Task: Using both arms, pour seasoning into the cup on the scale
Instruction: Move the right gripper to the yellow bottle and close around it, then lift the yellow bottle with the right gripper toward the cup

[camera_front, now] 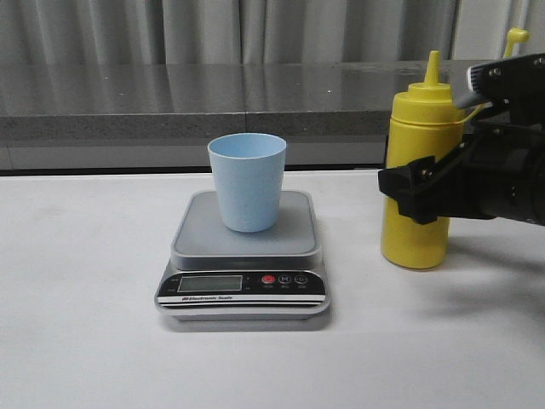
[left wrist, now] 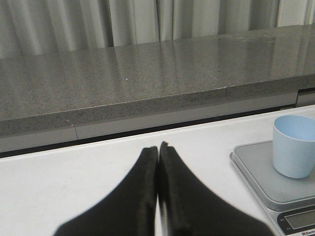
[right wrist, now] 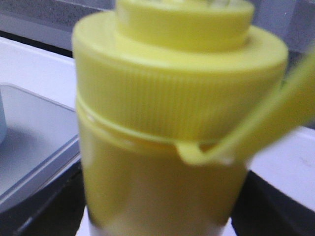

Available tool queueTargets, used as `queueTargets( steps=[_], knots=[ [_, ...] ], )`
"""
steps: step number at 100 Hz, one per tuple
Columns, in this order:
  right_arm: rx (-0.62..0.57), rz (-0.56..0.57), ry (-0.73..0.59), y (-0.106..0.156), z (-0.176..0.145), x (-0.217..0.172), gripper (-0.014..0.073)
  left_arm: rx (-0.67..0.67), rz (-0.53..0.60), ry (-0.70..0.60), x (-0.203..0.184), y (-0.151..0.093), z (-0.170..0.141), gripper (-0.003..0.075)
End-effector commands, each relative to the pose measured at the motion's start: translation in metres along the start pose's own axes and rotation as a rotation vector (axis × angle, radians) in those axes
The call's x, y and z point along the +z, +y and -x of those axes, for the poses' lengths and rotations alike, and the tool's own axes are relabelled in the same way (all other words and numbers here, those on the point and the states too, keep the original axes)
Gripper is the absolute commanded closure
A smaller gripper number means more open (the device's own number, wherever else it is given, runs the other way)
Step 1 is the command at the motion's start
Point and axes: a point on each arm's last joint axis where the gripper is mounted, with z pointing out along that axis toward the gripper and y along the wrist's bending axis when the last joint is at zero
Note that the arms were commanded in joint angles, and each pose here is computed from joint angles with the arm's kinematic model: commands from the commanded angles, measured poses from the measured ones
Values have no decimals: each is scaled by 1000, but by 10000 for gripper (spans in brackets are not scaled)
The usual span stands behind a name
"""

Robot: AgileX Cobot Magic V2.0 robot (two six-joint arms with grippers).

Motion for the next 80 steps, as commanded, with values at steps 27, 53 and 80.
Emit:
queueTargets(
  steps=[27, 53, 80],
  knots=[
    [-22, 10, -212, 0, 28, 0, 80, -5, 10, -99, -2, 1, 17, 740],
    [-22, 10, -212, 0, 28, 0, 244, -5, 10, -99, -2, 1, 17, 740],
    [-24, 9, -219, 0, 30, -1, 256, -5, 10, -99, -2, 1, 17, 740]
  ],
)
